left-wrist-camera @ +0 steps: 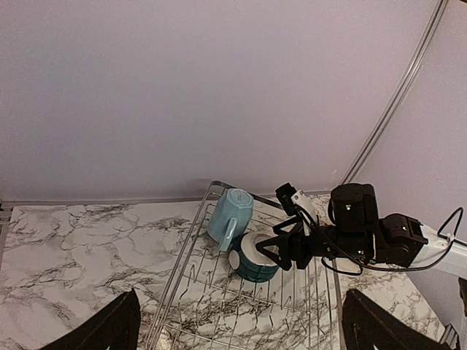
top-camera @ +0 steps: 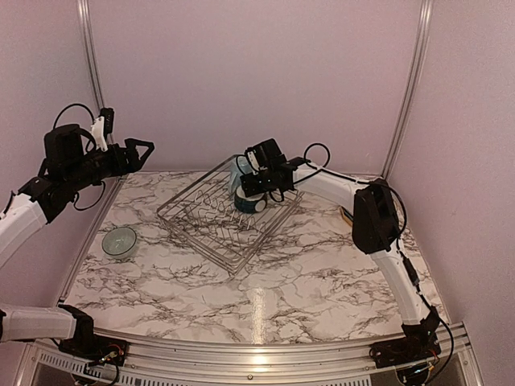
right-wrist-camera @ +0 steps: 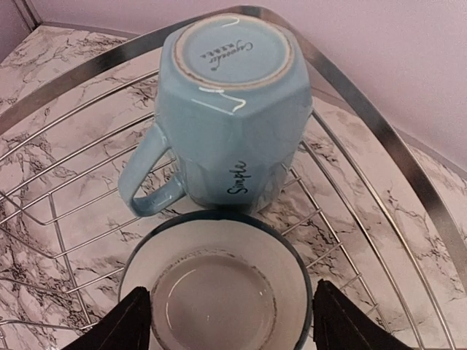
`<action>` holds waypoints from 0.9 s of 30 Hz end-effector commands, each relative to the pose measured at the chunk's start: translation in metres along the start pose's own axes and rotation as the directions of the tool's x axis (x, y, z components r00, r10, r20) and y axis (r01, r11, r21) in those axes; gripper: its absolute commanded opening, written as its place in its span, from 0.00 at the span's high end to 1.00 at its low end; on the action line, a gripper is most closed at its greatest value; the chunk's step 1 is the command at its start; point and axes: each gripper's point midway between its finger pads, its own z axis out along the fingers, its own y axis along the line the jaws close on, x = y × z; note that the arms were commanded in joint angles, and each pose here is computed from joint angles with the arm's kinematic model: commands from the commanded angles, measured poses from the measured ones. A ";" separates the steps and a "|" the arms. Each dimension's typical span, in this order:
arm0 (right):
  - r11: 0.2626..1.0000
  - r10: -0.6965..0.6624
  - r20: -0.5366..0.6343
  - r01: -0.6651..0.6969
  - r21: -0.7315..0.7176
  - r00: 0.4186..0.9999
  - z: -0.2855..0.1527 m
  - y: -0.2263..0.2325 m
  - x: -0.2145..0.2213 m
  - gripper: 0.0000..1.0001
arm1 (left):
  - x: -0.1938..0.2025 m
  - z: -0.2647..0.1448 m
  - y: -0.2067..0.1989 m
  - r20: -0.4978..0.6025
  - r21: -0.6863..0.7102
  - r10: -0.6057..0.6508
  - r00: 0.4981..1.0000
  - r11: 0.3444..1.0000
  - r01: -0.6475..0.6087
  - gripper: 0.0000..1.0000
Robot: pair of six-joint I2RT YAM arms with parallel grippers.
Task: Unload the mixed dishes from the dish rack
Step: Grab the bowl from the dish rack.
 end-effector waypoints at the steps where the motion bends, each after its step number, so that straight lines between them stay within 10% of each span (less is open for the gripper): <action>1: 0.987 -0.026 -0.167 0.052 0.149 0.986 -0.001 -0.034 0.053 0.27 | 0.002 0.003 -0.001 -0.001 0.007 0.005 1.000 1.000 -0.005 0.01; 17: 0.945 -0.138 -0.104 0.162 0.283 0.985 -0.059 -0.059 -0.002 0.20 | 0.005 0.005 0.000 -0.010 0.008 -0.004 1.000 1.000 0.004 0.01; 27: 0.857 -0.446 -0.148 0.468 0.217 0.883 -0.055 -0.029 -0.003 0.01 | 0.010 0.009 0.001 -0.031 0.009 -0.011 0.999 1.000 0.012 0.01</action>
